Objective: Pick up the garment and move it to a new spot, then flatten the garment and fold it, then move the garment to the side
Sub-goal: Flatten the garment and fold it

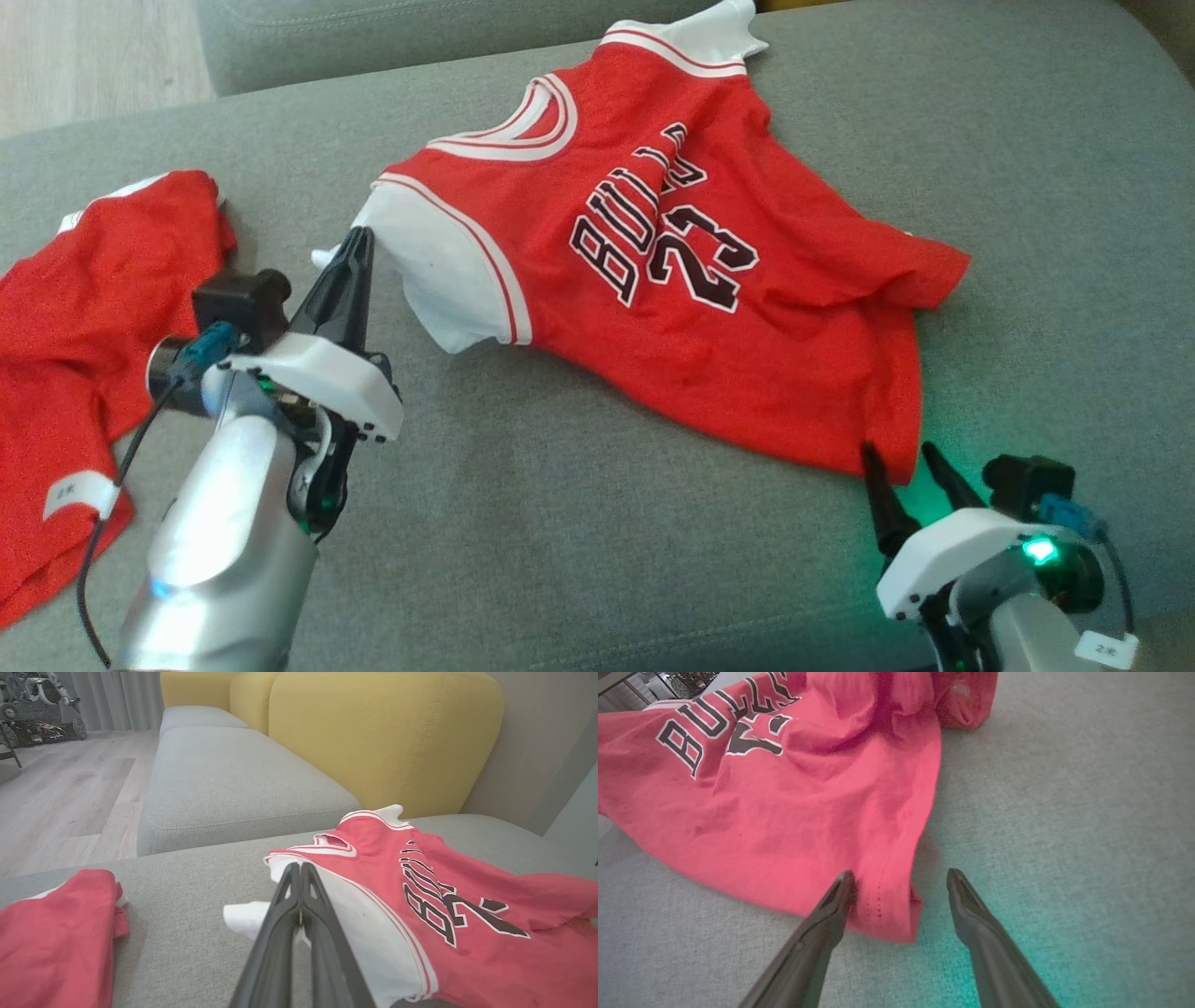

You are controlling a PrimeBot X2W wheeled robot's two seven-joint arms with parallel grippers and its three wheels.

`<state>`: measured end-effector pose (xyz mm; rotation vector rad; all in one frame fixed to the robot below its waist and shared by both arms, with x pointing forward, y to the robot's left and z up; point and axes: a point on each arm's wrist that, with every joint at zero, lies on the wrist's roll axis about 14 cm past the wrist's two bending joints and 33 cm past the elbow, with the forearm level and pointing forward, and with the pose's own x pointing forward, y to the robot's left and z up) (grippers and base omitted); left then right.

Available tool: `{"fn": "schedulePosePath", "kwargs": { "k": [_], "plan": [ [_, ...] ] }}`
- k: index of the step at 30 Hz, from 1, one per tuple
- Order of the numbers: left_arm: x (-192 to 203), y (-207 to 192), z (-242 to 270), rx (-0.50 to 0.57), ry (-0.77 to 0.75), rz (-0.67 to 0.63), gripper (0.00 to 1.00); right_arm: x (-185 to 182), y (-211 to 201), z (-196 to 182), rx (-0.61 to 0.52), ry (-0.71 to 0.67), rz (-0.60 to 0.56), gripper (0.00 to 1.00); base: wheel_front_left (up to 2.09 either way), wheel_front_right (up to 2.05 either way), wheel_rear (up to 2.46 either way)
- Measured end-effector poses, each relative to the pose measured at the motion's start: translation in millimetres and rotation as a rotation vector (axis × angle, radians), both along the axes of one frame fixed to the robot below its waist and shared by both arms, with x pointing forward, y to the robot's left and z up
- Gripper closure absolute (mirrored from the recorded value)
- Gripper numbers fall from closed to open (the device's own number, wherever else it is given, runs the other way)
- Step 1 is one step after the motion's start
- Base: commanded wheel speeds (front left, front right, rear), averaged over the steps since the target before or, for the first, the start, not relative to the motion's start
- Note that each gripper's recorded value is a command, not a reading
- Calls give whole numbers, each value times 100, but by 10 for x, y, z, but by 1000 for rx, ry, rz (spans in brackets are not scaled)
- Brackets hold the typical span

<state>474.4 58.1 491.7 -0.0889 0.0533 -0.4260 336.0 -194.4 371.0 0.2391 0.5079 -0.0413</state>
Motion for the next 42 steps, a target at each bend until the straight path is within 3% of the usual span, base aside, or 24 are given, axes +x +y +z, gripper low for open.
{"fn": "schedulePosePath", "kwargs": {
  "k": [14,15,16,17,22,28,33,42],
  "plan": [
    [-10,49,181,-24,-39,38,100,-102,197,-146,83,68,25,0,0,0,0],
    [-18,53,168,-22,-34,39,100,-102,212,-153,86,72,29,53,0,0,0],
    [-27,60,147,-19,-27,39,100,-97,227,-156,85,75,37,93,0,0,0],
    [-34,68,135,-20,-23,41,100,-89,238,-154,85,77,42,100,0,0,0],
    [-42,89,218,-28,-42,51,100,37,201,-5,60,14,42,100,0,0,0],
    [-88,140,396,-121,-49,77,100,353,118,572,-48,-188,79,100,0,0,0],
    [-165,208,702,-241,-76,96,100,617,-112,1371,-173,-393,111,100,0,0,0],
    [-411,196,1799,-437,-259,35,100,793,-317,2793,-355,-693,143,100,0,0,0]
  ]
}}
